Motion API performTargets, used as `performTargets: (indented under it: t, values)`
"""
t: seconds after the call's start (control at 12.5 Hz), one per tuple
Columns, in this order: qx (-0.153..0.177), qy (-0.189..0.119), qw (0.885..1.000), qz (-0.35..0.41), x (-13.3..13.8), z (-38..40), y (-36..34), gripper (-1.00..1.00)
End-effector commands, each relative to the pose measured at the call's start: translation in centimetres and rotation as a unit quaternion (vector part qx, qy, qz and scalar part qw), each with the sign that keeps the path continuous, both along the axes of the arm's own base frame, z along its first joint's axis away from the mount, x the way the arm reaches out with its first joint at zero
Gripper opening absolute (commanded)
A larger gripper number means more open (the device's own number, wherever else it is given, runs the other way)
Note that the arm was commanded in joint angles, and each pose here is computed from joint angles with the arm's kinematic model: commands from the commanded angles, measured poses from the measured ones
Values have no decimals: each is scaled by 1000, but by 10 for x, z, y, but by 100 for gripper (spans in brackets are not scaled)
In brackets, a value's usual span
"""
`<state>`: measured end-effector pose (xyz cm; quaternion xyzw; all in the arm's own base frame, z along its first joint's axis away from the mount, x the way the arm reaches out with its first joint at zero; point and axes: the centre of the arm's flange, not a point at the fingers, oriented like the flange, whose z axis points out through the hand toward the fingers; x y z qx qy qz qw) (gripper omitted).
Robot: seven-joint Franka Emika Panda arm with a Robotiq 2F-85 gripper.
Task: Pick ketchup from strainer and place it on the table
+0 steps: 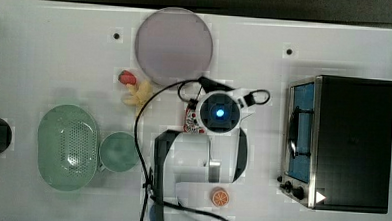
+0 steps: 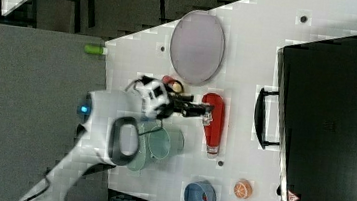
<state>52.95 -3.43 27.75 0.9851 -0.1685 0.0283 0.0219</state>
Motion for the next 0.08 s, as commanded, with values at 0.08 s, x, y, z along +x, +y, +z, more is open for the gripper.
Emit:
performTargets:
  t: [0.08]
  values:
    - [-8, -68, 996, -55, 44, 126, 8, 100]
